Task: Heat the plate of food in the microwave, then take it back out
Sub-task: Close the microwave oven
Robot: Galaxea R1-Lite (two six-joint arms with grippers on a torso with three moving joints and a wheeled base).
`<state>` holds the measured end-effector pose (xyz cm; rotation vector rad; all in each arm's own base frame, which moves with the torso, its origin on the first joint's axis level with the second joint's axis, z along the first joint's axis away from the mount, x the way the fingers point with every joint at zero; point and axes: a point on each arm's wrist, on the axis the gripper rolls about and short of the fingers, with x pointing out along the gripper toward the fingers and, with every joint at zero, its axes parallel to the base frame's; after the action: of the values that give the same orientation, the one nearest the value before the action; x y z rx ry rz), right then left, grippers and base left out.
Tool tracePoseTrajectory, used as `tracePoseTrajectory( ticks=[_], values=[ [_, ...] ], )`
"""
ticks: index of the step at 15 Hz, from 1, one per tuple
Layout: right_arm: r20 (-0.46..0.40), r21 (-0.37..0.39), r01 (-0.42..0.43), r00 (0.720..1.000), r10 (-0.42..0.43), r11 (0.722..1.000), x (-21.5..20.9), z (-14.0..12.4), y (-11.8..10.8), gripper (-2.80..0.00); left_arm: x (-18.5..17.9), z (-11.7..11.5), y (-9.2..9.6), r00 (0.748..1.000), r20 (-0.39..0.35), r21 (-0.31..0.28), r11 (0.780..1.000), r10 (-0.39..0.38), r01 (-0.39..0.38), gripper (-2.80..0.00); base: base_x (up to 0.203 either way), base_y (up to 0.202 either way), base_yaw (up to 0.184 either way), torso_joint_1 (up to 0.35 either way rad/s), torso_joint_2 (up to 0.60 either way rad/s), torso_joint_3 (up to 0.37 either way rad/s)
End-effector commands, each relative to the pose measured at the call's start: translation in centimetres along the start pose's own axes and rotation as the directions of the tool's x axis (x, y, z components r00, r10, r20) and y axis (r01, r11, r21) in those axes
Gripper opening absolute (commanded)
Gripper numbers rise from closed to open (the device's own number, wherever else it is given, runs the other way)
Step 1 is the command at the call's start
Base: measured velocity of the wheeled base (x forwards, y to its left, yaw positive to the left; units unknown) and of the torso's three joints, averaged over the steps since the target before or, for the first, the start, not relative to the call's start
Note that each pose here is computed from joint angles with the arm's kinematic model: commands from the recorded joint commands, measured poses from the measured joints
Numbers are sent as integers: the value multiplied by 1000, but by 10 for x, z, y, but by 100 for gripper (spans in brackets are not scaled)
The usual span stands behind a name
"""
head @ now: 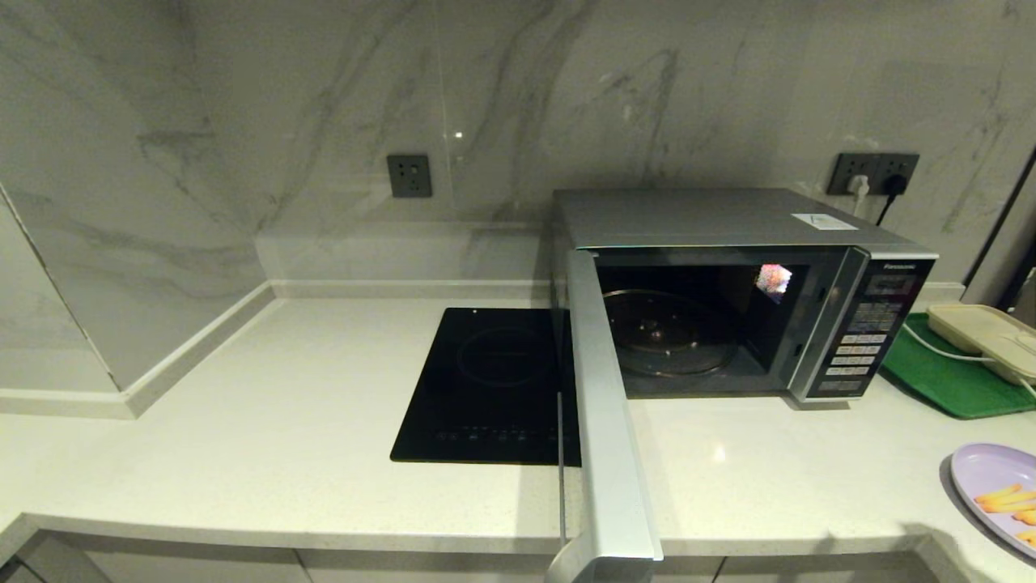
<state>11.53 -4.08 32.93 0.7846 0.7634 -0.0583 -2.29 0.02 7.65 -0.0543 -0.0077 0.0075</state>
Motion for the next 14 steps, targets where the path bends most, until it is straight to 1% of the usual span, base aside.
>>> tracePoseTrajectory(
  ticks=[1,4,6,8,10,12,14],
  values=[
    [-49,-115,-84,996,79,990,-11,-10,24,-280,0,0,0,1000,0,0,1000,0,0,-280,0,0,0,0,0,0],
    [-120,-247,-137,987,110,959,-11,-19,46,-280,0,0,0,1000,0,-1,1000,0,0,-280,0,0,0,0,0,0],
    [-164,-339,-159,980,108,927,-5,-24,61,-280,0,0,0,1000,0,0,1000,0,0,-280,0,0,0,0,0,0],
    [-196,-422,-178,975,102,889,5,-26,82,-280,0,0,0,1000,0,1,1000,0,0,-280,0,0,0,0,0,0],
    [-210,-521,-171,975,69,836,24,-34,109,-280,0,0,0,1000,0,-1,1000,0,0,-280,0,0,0,0,0,0],
    [-215,-619,-163,976,34,769,49,-50,143,-280,0,0,0,1000,0,-1,1000,0,0,-280,0,0,0,0,0,0],
    [-245,-686,-209,968,50,697,65,-76,171,-280,0,0,0,1000,0,1,1000,0,0,-280,0,0,0,0,0,0]
  ],
)
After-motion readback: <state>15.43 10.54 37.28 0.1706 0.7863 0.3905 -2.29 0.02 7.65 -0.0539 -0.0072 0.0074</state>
